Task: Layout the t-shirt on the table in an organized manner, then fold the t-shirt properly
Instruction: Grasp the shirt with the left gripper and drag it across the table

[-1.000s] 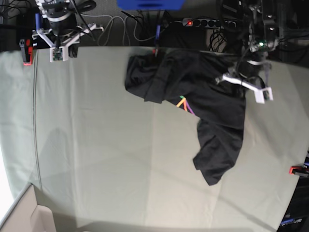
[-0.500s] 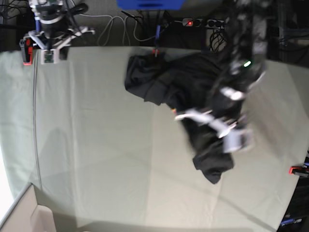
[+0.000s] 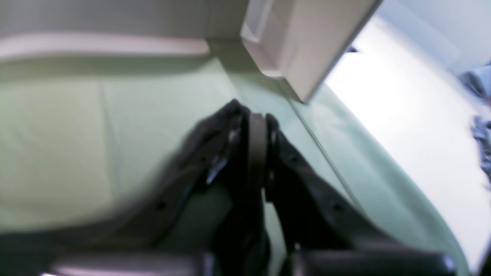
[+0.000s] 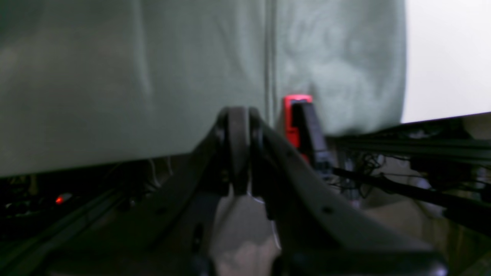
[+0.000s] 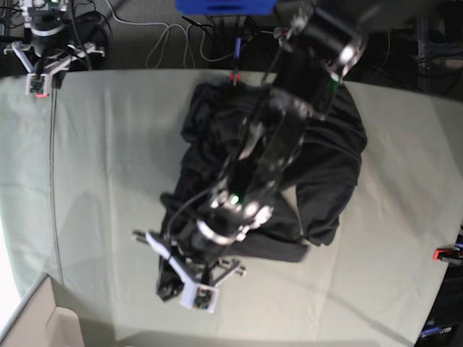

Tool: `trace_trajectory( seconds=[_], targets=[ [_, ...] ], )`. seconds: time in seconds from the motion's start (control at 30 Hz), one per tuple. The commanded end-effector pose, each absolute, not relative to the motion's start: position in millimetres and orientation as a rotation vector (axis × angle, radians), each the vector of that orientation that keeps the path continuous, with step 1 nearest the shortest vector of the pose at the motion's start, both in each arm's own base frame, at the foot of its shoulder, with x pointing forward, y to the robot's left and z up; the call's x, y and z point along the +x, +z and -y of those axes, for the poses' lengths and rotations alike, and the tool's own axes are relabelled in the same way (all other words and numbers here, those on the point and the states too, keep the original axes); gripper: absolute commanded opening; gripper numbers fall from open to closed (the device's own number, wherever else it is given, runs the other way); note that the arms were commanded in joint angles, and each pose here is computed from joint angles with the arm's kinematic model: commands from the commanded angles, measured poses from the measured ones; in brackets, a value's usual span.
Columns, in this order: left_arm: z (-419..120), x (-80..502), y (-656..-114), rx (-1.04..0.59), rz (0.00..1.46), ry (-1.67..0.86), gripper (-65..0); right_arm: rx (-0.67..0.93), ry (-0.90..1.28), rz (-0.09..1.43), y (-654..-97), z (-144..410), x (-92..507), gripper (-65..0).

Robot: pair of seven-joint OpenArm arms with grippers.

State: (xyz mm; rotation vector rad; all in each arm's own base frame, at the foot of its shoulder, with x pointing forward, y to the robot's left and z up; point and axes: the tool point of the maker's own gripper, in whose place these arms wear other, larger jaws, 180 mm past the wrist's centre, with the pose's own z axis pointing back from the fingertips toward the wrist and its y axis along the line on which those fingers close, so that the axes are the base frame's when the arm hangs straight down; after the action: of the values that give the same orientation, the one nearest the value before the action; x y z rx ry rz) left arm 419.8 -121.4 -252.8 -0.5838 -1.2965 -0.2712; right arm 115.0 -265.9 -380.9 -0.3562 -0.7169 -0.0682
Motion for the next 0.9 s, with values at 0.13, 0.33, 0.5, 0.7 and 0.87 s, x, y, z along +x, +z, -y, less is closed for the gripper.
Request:
trace_trajectory(
  seconds=[0.13,0.33,0.5,0.7,0.87],
  targets=[
    [153.1,451.7,-244.4,-0.569,1.425,-0.331,-64.3,-0.380,-0.077,0.688,-377.8,274.8,109.8,-65.0],
    [165.0,469.4,-242.4,-0.626,1.410,-0.222,-63.8,-0.379,-0.079,0.683,-378.5,274.6,109.0,-65.0],
    [168.0,464.7,-249.9,-0.675,1.354,-0.166,-45.9,-0.376,-0.078,0.685,-378.7,273.5,109.8,-65.0],
    [168.9,434.4,-255.5,-0.750,1.337,-0.151,-16.7,-0.363,-0.093,0.707,-378.2,269.1,118.5,-65.0],
    [83.6,449.4,-282.1,-0.595,1.370,-0.159,-15.5,-0.355,-0.112,0.724,-377.8,266.0,124.6,-65.0]
  ],
)
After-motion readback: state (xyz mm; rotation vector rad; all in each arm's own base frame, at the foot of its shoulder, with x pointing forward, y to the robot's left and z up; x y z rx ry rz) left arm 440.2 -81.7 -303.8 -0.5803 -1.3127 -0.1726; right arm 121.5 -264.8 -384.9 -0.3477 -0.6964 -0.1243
